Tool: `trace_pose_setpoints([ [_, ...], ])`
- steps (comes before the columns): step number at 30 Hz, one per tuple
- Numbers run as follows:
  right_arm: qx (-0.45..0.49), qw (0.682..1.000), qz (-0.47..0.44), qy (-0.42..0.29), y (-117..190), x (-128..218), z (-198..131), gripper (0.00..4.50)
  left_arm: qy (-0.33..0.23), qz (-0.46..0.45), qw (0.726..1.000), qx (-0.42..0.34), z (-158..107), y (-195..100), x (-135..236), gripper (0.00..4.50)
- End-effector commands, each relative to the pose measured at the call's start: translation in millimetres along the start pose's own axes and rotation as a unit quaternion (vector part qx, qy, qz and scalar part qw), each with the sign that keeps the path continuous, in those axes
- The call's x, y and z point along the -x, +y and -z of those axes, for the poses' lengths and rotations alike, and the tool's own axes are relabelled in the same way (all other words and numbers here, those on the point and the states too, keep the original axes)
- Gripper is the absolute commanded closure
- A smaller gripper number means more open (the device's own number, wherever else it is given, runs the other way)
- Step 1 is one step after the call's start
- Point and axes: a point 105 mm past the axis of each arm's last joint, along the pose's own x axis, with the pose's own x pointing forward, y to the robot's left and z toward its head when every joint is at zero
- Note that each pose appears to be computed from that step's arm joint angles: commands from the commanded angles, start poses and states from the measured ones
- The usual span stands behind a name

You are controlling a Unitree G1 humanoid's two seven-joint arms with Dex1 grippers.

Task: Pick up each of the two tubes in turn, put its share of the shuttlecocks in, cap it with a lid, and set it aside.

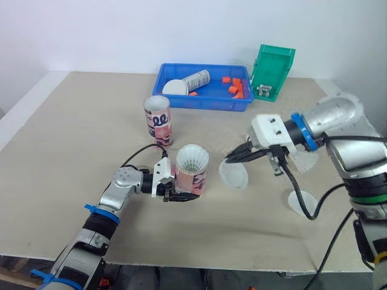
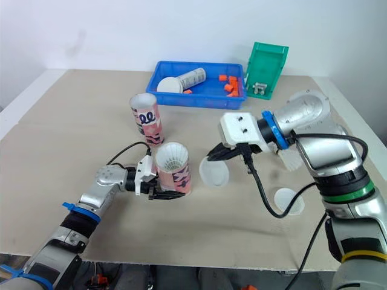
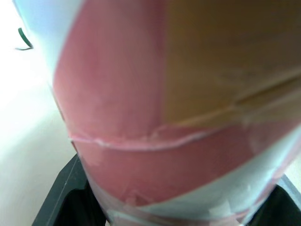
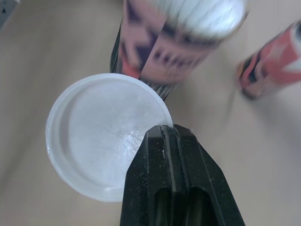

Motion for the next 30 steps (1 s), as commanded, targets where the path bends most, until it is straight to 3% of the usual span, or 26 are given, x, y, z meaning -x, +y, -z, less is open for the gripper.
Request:
trace_pose_setpoints([
  [1, 0.072, 0.997, 0.008, -0.027, -21.0, 8.6, -38.1, 4.46, 0.080, 0.017, 0.995, 0.064, 41.9, -13.3, 10.3, 1.73],
  [10, 0.191, 0.980, -0.053, -0.009, -41.9, -28.7, -69.7, 4.46, 0.103, 0.038, 0.991, 0.074, 42.4, -12.8, 16.2, 1.73],
  [30, 0.253, 0.961, -0.110, 0.032, -29.3, -37.9, -60.0, 4.46, 0.110, 0.034, 0.991, 0.072, 45.3, -13.3, 20.1, 1.73],
])
